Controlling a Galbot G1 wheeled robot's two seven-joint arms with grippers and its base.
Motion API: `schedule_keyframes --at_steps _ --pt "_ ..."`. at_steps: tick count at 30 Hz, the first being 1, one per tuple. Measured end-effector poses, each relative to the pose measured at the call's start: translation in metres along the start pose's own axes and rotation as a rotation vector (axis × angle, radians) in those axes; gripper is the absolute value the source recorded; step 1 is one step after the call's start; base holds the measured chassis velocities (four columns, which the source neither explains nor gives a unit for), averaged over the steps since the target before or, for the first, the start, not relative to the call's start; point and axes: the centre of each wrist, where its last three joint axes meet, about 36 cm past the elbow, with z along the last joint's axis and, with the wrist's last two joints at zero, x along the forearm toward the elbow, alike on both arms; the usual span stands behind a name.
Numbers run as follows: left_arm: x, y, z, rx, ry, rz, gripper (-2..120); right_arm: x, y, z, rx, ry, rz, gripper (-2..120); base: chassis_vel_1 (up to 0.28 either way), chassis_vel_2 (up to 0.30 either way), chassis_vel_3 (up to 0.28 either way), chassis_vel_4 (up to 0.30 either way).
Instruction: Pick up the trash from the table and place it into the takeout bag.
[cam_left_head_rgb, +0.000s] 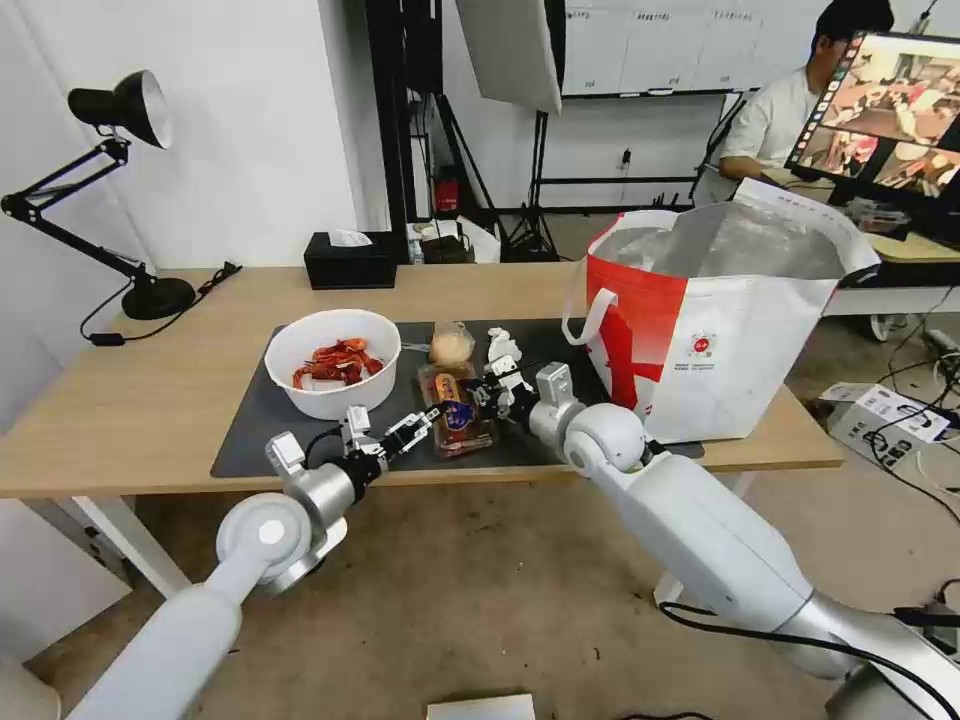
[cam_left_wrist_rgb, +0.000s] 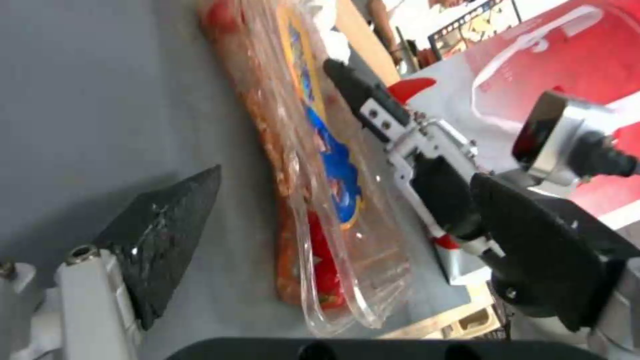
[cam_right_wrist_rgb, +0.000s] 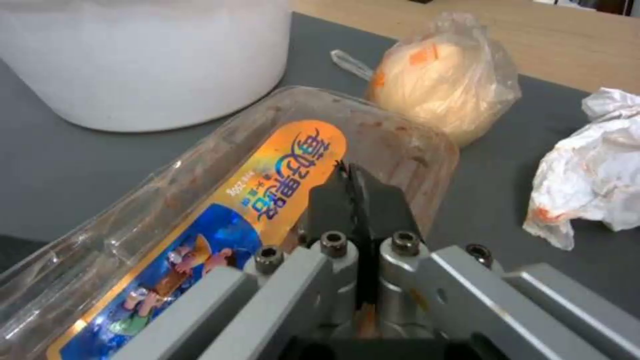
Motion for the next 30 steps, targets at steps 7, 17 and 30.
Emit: schedule_keyframes --at_steps 7,17,30 --pt "-0.011 -0.005 -0.002 0.020 0.034 -0.002 100 0.002 0.001 0.003 -0.010 -0.002 0.002 0 0.000 0.000 0.000 0.000" --pt "-0.018 -0.007 0.001 0.025 0.033 -0.015 77 0.004 0.001 0.003 -0.014 -0.005 0.003 0 0.000 0.000 0.000 0.000" --pt "-0.019 -0.005 0.000 0.020 0.019 -0.028 26 0.003 0.003 0.004 -0.016 -0.003 0.001 0 0.000 0.000 0.000 0.000"
